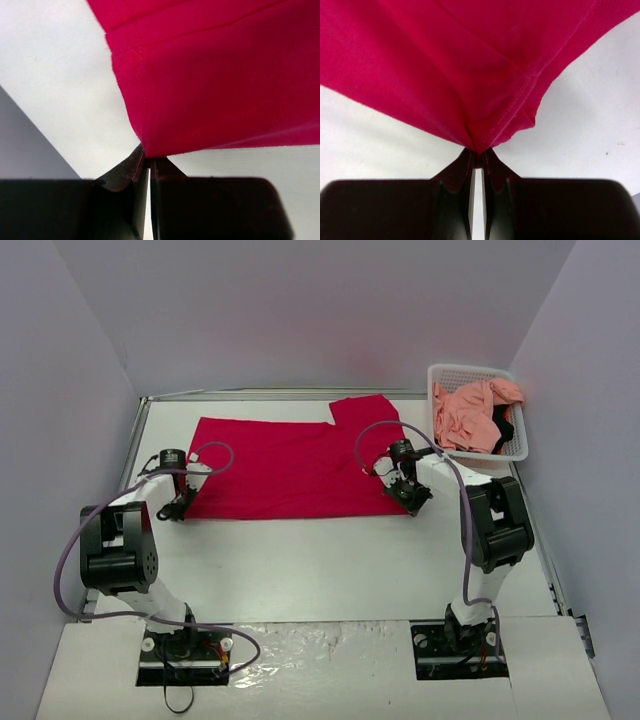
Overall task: Fold and stack the t-shirts
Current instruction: Fold the flattened tshirt in 1/3 of the way, then grap the side of the flattened tshirt furthest away from the robot with both arms
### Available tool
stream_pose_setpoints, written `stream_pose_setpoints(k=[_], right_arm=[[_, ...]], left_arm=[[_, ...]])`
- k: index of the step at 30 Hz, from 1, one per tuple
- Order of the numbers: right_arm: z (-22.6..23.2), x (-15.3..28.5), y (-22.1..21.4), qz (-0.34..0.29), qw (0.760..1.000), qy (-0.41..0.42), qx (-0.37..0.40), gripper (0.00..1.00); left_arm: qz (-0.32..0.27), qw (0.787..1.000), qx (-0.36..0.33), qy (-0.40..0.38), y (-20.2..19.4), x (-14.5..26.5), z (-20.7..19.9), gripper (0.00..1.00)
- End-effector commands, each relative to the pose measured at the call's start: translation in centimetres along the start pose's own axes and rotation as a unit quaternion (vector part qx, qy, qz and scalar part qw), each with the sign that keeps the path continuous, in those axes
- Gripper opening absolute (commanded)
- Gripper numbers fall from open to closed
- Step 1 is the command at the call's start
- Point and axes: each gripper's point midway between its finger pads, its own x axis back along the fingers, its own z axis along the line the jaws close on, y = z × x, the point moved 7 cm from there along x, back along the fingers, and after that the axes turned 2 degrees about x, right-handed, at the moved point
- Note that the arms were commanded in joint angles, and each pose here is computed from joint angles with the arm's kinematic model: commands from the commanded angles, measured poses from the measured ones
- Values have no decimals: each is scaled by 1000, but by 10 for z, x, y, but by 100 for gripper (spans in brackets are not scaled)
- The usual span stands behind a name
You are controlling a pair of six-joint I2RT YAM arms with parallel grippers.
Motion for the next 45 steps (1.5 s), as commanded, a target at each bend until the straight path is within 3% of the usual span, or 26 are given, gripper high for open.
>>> stream_pose_setpoints(k=[1,12,20,21,22,25,26,27,30,37,42,45], right_arm=[[5,27,-20,19,1000,11,4,0],[34,86,-58,22,997,71,21,0],[53,123,-88,11,995,95,41,0],[55,124,-91,14,994,98,43,1],[58,125,-95,21,993,105,45,5],[66,130,-107,36,989,129,60,29],[67,131,-110,37,988,136,69,40],[70,133,-113,42,986,143,73,56],[69,143,-116,30,988,132,79,62],[47,163,-96,-4,994,73,78,65],[16,170,-44,-73,996,22,37,65],[-6,177,-1,-142,990,-8,4,70]], left_arm=[[-27,1000,-4,12,3,33,11,2],[-51,997,-53,-24,-37,96,-6,3],[-39,994,-86,-55,-72,116,-26,3],[-40,994,-85,-55,-74,118,-27,7],[-32,993,-89,-66,-79,118,-30,11],[-16,988,-113,-105,-89,118,-41,29],[-11,986,-122,-113,-92,118,-42,33],[-6,985,-127,-121,-95,118,-45,45],[7,981,-138,-133,-102,117,-49,55],[-20,984,-129,-119,-84,126,-37,57],[-113,986,-80,-92,-30,140,-13,58],[-176,981,-19,-77,15,138,6,60]])
